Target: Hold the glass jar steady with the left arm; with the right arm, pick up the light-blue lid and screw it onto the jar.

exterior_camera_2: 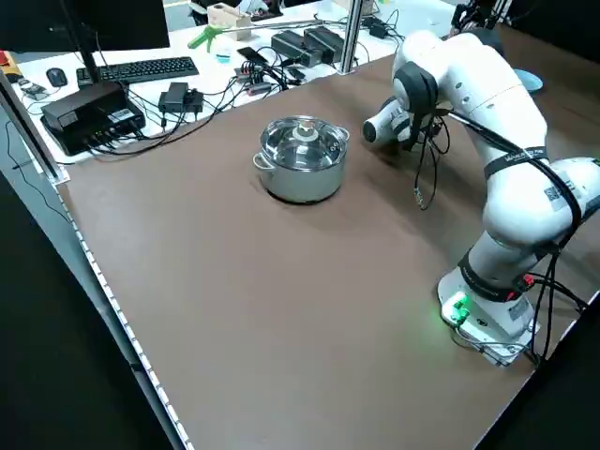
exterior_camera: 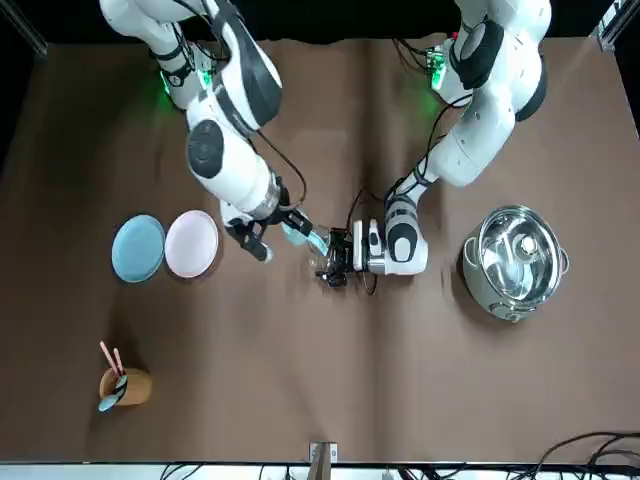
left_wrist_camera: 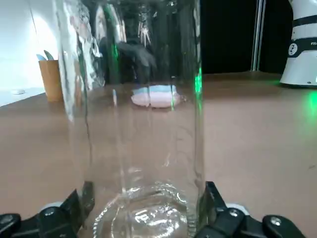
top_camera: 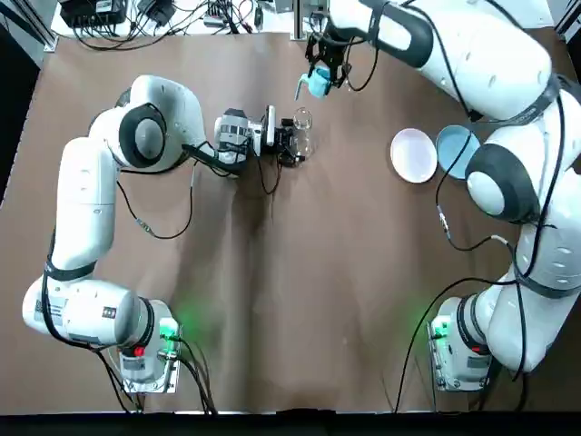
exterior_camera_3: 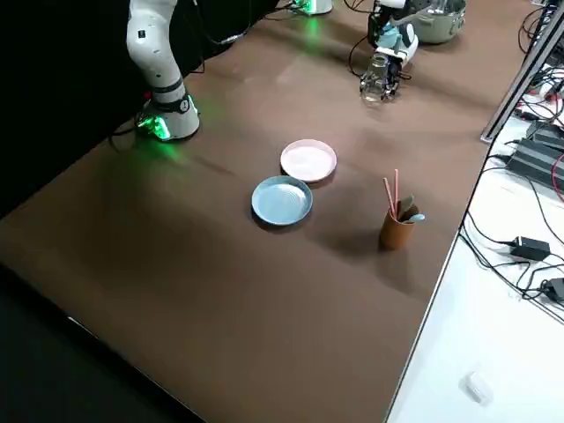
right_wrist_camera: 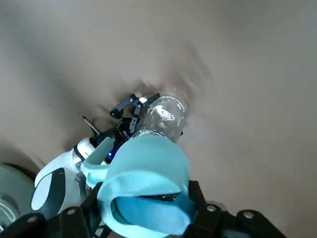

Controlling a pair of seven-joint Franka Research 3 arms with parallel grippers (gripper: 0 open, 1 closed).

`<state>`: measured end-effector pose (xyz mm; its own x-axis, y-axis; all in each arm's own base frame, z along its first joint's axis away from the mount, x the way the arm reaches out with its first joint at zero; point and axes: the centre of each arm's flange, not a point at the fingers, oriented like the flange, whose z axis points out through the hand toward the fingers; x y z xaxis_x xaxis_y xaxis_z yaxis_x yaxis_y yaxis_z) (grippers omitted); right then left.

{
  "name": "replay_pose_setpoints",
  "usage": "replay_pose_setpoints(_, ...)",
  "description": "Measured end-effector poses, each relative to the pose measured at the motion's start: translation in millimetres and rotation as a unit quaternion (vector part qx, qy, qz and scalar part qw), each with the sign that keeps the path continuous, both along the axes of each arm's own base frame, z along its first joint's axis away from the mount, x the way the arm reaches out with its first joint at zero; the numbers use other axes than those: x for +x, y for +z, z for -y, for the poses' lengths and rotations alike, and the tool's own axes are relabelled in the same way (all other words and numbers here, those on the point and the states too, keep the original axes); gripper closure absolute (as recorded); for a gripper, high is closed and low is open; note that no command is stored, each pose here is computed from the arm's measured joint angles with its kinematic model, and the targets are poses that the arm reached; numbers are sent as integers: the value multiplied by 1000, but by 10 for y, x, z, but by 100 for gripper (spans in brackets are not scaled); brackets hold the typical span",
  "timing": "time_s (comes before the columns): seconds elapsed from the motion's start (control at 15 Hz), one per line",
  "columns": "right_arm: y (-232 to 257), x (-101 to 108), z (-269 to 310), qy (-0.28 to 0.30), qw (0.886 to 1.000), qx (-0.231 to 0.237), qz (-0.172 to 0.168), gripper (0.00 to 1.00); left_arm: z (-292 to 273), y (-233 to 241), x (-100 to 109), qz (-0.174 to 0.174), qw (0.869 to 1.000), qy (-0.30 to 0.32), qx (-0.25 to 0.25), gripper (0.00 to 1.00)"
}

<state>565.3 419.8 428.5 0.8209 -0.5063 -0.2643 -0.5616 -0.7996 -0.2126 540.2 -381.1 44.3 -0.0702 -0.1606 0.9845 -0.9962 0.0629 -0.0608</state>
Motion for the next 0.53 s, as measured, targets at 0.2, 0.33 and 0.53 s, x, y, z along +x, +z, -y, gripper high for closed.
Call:
replay_pose_setpoints(0.2, -226, -47, -152, 12, 1000, -7, -1, 29, 10, 3, -2, 0, 1000, -1, 0, 5)
replay_pose_setpoints(0.33, -269, -72, -205, 37, 999, -7, 5, 29, 10, 3, -2, 0, 1000, -1, 0, 5)
replay_pose_setpoints(0.53, -253, -117, -283, 108, 994, 2, 28, 29, 10, 3, -2, 0, 1000, -1, 0, 5)
